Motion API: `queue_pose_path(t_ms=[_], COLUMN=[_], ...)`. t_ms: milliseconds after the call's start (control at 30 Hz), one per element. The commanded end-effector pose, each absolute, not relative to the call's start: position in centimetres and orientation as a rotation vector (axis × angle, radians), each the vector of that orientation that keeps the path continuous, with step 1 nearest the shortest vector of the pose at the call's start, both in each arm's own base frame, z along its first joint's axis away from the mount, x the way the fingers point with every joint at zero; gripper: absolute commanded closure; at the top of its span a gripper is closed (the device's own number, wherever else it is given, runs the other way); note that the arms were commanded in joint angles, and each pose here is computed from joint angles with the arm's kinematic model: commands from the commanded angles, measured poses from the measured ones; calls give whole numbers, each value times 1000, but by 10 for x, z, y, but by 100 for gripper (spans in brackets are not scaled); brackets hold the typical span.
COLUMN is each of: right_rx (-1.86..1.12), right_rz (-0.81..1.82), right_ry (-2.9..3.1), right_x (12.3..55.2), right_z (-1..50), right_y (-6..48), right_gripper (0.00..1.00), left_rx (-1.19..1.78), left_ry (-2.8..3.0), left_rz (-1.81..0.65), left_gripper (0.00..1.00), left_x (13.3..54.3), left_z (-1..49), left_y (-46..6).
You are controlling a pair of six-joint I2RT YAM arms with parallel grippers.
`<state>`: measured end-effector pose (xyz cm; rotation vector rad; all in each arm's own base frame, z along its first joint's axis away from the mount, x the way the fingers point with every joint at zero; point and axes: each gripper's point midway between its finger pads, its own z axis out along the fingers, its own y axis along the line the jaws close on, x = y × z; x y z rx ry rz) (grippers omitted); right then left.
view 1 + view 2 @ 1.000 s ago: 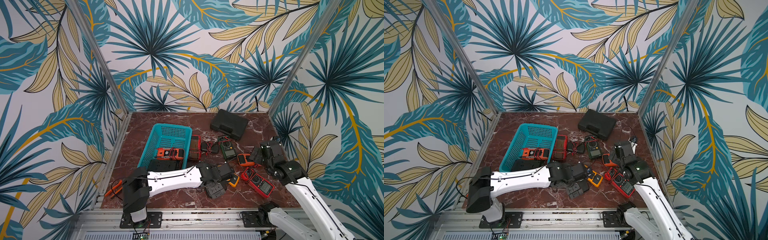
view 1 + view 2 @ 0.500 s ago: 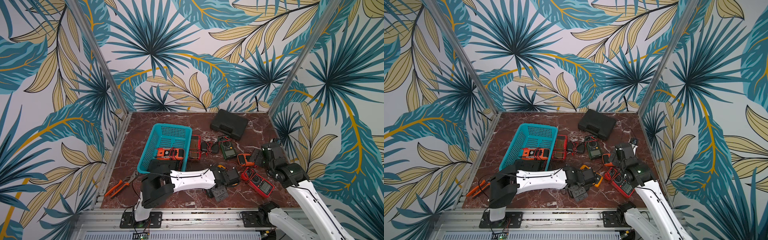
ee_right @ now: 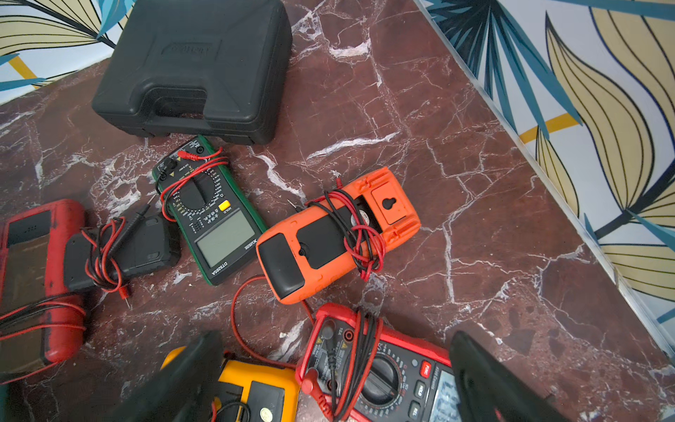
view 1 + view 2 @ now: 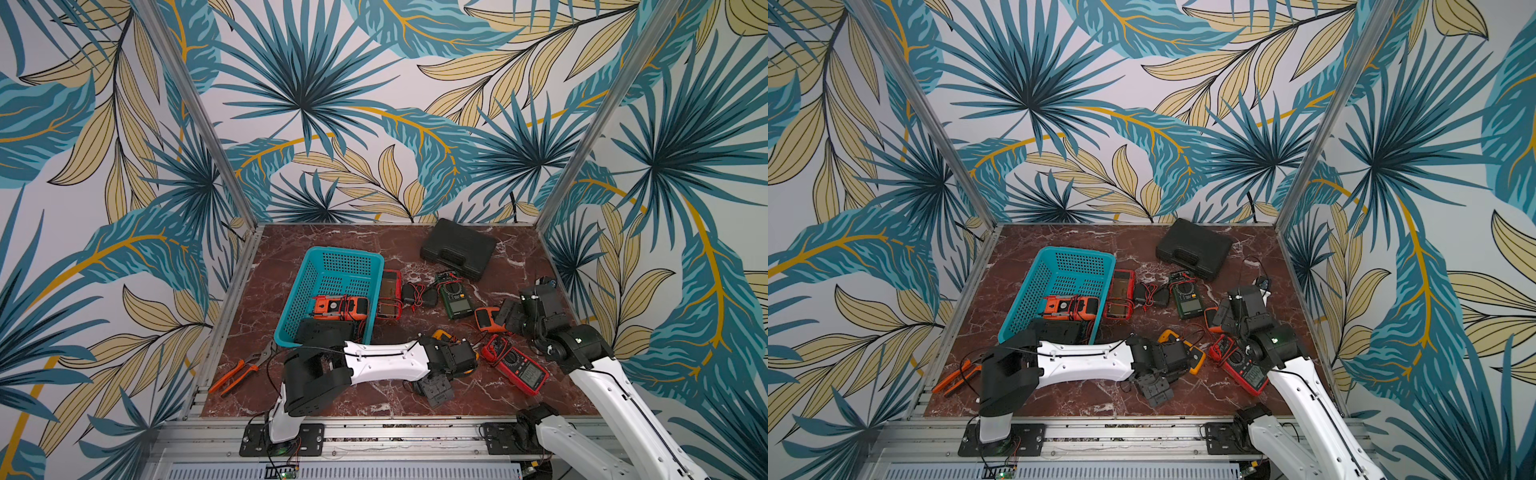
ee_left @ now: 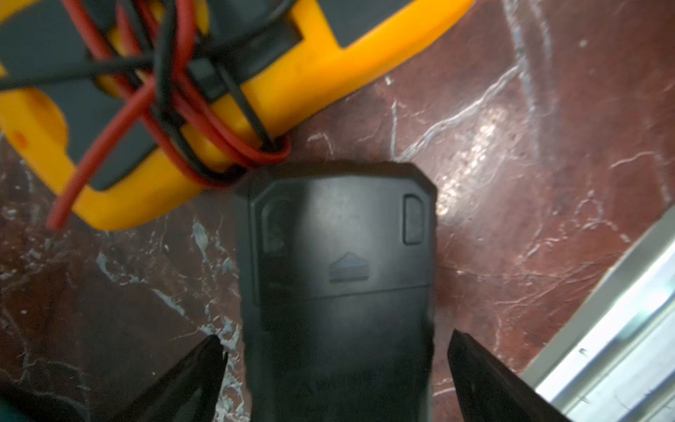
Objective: Put the multimeter into the basket
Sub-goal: Pick up the multimeter from the center of the board, then place the multimeter in the basket.
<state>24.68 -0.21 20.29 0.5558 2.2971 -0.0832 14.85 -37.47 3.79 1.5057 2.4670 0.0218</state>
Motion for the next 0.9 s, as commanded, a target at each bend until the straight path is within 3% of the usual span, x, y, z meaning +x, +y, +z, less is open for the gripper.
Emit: queue_pose_path(t_ms=[0,67,167,300,600,867], right_rx=[567,564,556,550,521,507], right_rz=[-60,-51,-40,-29,27,80], right_ry=[2299,2296,2289,2269,2205,2197], right_x=[247,247,247,245,237,238], right_z=[198,199,202,207,225,226], right_y=[0,1,2,1,2,9], right_gripper=[1,2,4,6,7,7], left_rx=[1508,1519,1529,1540,1516,1246], left_ry=[2417,2408,2383,2323,2131,1986], left_rz=[101,111,111,101,228,182], left_gripper=[9,18,45,70,98,100], left_x=[159,160,161,164,195,265], left_z=[31,30,36,56,148,253], left_y=[-370,-369,-368,-367,-331,-264])
